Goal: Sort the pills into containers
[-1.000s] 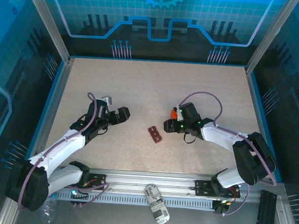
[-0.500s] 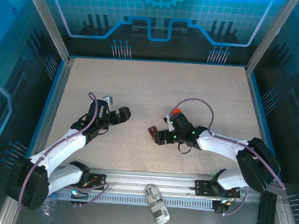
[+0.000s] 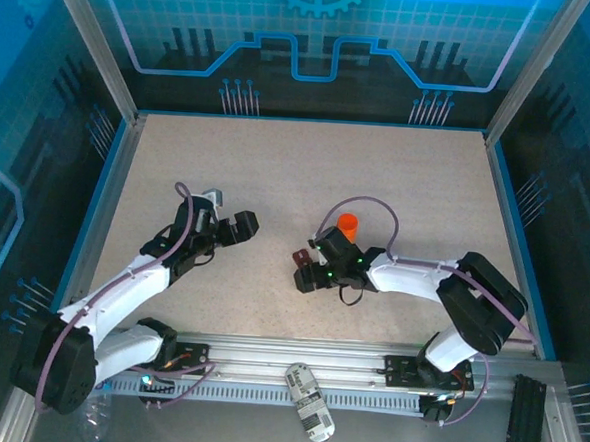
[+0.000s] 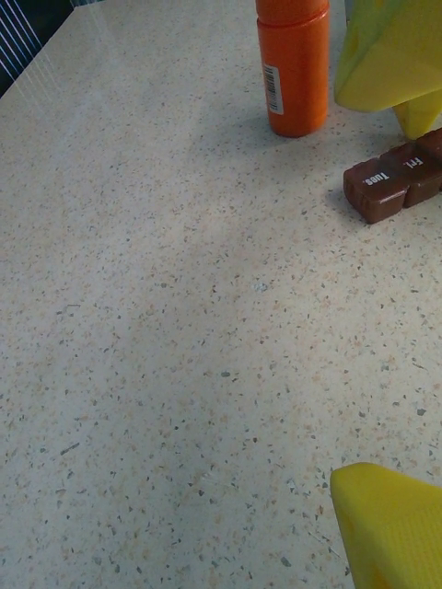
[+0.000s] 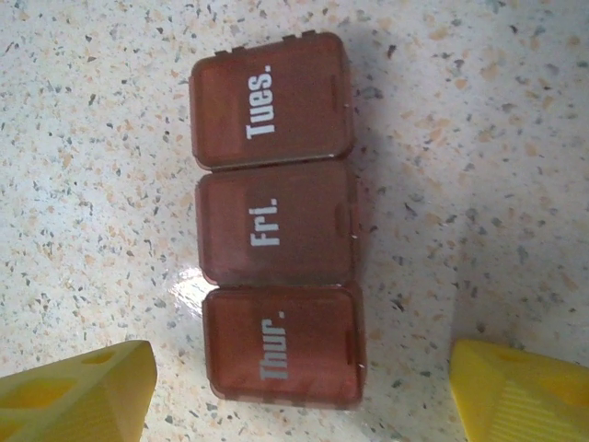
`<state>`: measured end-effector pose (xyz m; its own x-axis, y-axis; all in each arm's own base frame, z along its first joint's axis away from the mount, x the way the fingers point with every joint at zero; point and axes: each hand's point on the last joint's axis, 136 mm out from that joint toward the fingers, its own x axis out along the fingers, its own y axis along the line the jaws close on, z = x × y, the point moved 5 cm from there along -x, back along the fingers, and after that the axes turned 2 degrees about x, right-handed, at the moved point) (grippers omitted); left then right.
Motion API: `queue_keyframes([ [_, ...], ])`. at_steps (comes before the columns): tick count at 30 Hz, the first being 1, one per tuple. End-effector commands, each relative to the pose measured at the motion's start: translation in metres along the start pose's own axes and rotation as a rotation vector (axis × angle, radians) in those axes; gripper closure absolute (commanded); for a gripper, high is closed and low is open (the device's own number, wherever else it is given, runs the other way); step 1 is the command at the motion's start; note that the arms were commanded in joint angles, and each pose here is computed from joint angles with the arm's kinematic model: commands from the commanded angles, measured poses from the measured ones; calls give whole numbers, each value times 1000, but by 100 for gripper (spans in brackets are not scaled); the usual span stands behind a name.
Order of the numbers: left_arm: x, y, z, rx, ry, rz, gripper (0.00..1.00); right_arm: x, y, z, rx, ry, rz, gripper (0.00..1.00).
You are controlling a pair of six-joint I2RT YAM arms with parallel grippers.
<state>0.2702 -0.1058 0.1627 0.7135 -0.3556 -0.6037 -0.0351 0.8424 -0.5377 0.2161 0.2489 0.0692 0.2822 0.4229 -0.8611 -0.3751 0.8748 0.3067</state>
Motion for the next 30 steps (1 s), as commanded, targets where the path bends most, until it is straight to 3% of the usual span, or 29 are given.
queue_keyframes([
  [1,-5,-6,3,4,-15,-21,1,7,17,4,-8,9,27,16],
  [7,-3,-5,2,10,-21,-31,1,16,37,3,-41,48,15,16],
  [20,1,-10,17,53,-37,13,1,29,117,25,-104,55,178,16],
  [30,-7,-4,27,13,-66,65,1,-26,91,58,-81,-72,203,16],
])
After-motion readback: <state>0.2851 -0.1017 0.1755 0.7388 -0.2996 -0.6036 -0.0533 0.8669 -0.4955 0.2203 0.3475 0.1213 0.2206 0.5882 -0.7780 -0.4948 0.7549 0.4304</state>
